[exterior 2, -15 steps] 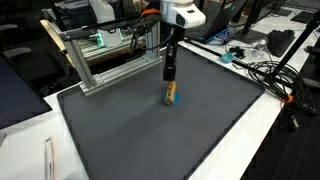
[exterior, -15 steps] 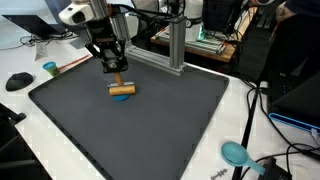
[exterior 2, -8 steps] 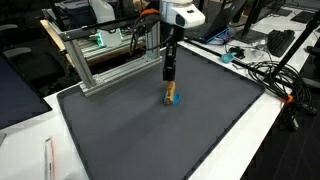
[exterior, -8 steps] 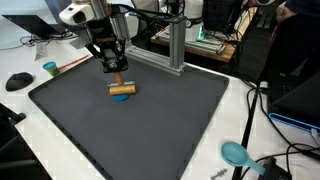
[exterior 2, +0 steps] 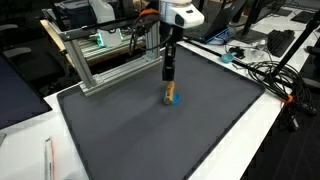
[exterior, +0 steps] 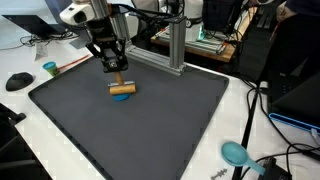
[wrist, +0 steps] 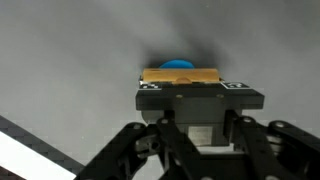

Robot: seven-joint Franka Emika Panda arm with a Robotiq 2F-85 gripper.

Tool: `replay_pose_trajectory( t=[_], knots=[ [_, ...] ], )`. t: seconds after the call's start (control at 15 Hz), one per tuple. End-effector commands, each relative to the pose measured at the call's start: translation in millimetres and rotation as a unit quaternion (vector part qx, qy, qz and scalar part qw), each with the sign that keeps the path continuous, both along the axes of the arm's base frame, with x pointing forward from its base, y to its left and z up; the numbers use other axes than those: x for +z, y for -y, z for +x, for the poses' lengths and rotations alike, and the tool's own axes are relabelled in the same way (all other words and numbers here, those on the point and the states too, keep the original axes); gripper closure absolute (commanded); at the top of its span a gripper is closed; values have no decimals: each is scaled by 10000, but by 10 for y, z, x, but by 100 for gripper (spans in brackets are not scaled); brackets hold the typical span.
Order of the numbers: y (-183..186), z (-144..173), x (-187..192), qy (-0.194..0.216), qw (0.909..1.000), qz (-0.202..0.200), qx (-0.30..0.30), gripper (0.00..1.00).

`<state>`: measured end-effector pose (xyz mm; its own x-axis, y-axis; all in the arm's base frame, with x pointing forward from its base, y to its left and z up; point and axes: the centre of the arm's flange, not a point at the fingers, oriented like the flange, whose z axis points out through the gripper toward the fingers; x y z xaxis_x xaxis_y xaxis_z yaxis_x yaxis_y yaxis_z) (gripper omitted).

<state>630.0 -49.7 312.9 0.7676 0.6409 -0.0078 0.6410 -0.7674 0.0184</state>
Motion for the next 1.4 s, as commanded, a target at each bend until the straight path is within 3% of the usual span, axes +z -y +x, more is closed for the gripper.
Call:
replay_pose_trajectory(
  t=[0.0,1.33],
  knots=[
    [198,-321,-598,-699,9972,-257,108,78],
    [268,-380,-537,-746,9968,-269,60,78]
  ],
)
